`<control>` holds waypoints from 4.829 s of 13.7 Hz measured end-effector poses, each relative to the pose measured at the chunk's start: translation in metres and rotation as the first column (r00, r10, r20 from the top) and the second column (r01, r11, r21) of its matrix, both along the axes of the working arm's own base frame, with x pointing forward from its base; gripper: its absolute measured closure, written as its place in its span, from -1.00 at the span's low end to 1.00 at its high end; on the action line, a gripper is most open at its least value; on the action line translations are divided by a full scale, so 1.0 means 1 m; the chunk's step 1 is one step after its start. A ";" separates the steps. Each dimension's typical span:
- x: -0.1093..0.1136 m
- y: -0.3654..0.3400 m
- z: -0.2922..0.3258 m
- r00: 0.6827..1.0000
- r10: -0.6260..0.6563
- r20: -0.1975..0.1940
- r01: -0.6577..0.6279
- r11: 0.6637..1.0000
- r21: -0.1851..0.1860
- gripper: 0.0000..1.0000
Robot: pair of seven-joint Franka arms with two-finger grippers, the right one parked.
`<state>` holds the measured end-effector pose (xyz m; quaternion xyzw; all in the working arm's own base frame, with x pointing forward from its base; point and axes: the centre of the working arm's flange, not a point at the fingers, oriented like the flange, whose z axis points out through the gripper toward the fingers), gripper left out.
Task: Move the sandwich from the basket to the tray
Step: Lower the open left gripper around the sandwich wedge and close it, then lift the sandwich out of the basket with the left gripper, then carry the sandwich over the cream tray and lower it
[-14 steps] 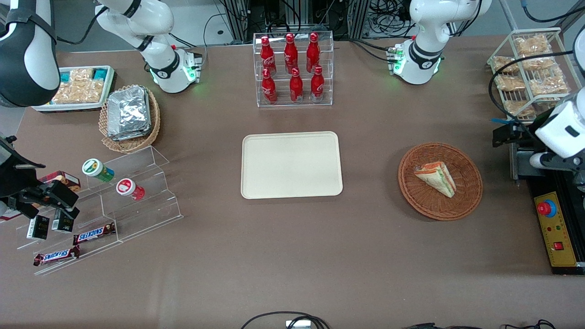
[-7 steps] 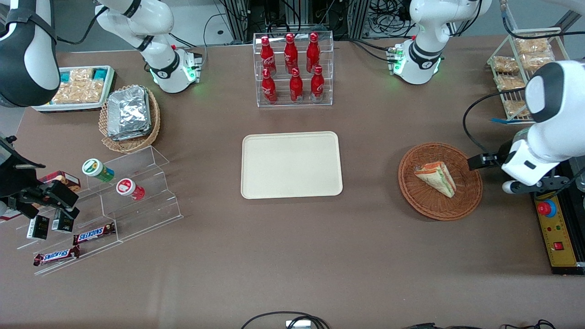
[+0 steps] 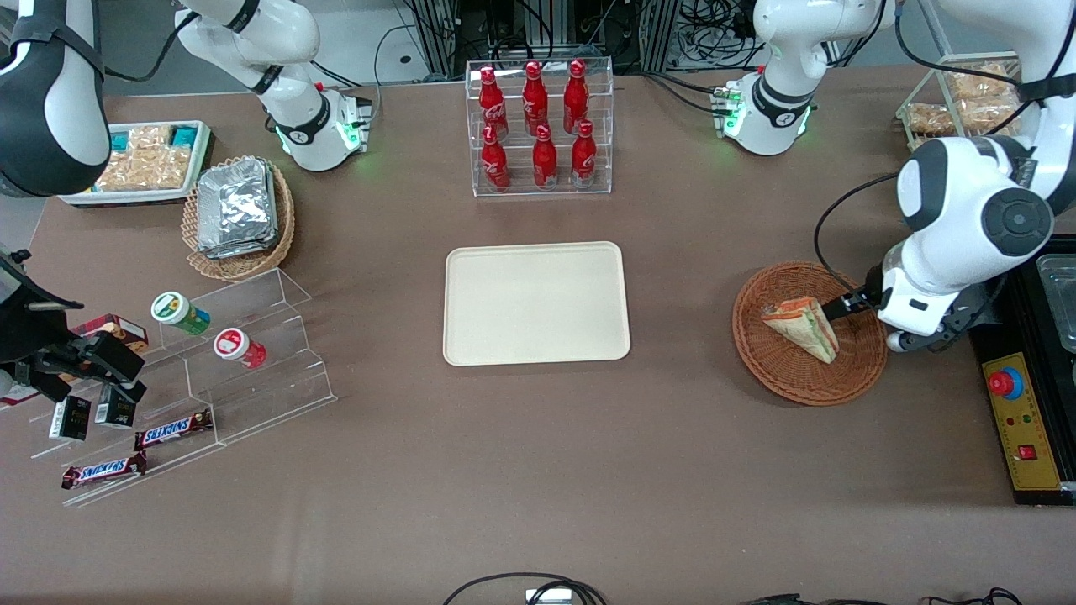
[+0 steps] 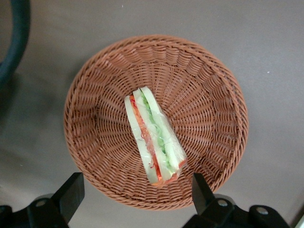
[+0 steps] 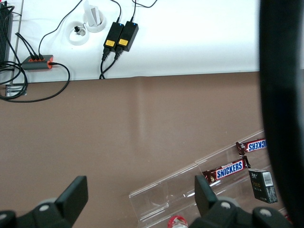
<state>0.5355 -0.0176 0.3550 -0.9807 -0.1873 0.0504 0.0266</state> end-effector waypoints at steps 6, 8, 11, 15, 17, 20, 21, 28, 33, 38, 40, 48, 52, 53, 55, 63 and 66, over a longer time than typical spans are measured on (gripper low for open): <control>-0.023 -0.007 -0.044 0.995 0.085 0.046 -0.085 0.996 0.000 -1.00; -0.030 -0.007 -0.057 0.992 0.109 0.063 -0.109 0.994 -0.003 -1.00; -0.033 -0.008 -0.068 0.983 0.161 0.086 -0.161 0.987 -0.009 -1.00; -0.037 -0.008 -0.090 0.974 0.207 0.096 -0.206 0.978 -0.018 -1.00; -0.036 -0.009 -0.097 0.968 0.229 0.102 -0.227 0.974 -0.022 -1.00; -0.035 -0.009 -0.111 0.962 0.253 0.101 -0.252 0.967 -0.027 -0.86; -0.035 -0.009 -0.114 0.960 0.261 0.098 -0.260 0.965 -0.027 -0.62; -0.025 -0.009 -0.105 0.956 0.273 0.110 -0.271 0.962 -0.030 0.36; 0.021 -0.013 0.002 0.985 0.170 -0.022 -0.169 0.985 0.020 0.62; 0.041 -0.079 0.094 1.000 0.011 0.017 -0.011 1.000 -0.003 0.62; 0.035 -0.125 0.101 0.996 -0.081 0.029 0.082 0.997 -0.017 0.62; -0.026 -0.294 0.070 0.894 -0.447 0.013 0.446 0.894 0.035 0.62; -0.059 -0.354 0.038 0.830 -0.558 -0.020 0.558 0.829 0.024 0.62; -0.069 -0.369 0.029 0.819 -0.574 -0.026 0.574 0.818 0.023 0.62; -0.084 -0.397 0.005 0.815 -0.579 -0.013 0.579 0.814 0.043 0.62; -0.127 -0.452 -0.107 0.798 -0.599 -0.066 0.602 0.796 0.062 0.64; -0.132 -0.454 -0.124 0.801 -0.593 -0.081 0.599 0.797 0.081 0.70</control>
